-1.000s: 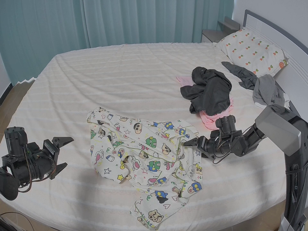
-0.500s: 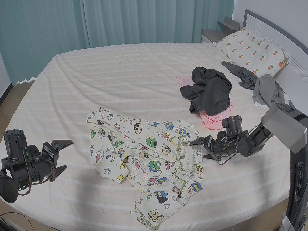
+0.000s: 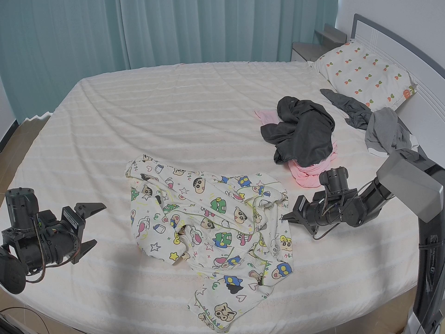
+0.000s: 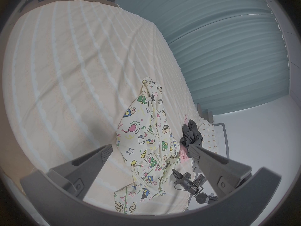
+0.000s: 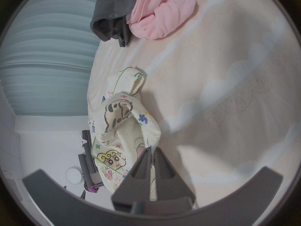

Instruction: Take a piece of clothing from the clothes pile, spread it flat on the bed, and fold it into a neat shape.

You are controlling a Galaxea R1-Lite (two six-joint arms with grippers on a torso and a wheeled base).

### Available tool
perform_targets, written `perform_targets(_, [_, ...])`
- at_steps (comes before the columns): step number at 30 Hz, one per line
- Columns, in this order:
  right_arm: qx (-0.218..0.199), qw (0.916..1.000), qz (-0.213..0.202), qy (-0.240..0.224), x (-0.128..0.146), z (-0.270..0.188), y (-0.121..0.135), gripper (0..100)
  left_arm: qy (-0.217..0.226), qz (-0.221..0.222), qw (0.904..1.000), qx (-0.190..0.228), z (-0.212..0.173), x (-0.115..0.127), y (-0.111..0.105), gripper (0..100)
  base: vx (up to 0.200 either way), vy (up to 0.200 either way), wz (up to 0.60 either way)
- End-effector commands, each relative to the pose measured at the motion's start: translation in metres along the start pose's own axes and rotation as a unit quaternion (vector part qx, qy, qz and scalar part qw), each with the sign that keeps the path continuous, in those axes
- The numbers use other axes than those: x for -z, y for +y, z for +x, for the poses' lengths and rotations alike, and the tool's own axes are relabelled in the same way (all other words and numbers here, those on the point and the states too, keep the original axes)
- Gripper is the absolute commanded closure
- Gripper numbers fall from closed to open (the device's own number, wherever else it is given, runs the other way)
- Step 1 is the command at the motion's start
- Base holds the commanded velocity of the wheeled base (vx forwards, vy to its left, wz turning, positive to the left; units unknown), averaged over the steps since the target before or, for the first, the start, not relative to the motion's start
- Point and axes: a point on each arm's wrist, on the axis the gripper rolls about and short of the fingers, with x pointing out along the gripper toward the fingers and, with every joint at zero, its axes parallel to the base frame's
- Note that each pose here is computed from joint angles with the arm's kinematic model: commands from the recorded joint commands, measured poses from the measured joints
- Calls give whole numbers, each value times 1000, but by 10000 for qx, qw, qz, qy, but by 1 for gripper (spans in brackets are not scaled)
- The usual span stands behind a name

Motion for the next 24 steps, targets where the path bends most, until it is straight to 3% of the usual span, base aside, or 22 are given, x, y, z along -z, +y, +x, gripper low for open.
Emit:
perform_targets(1, [-30, 10000, 23, -52, -2, -6, 2, 100, 0, -5, 10000, -7, 0, 0, 0, 0, 0, 0, 0])
perform_targets(8, [12, 10000, 43, -54, 2, -20, 2, 100, 50, -5, 10000, -44, -1, 3, 3, 0, 0, 0, 0])
perform_targets(13, [-1, 9995, 90, -316, -8, -40, -5, 100, 57, 6, 10000, -41, -1, 3, 3, 0, 0, 0, 0])
perform_targets(18, [324, 9968, -177, -711, -22, -58, -25, 100, 168, 100, 9998, -81, -2, 10, 5, 0, 0, 0, 0])
perform_targets(24, [455, 9942, -161, -961, -33, -68, -33, 100, 357, 334, 9988, -85, -2, 19, 6, 0, 0, 0, 0])
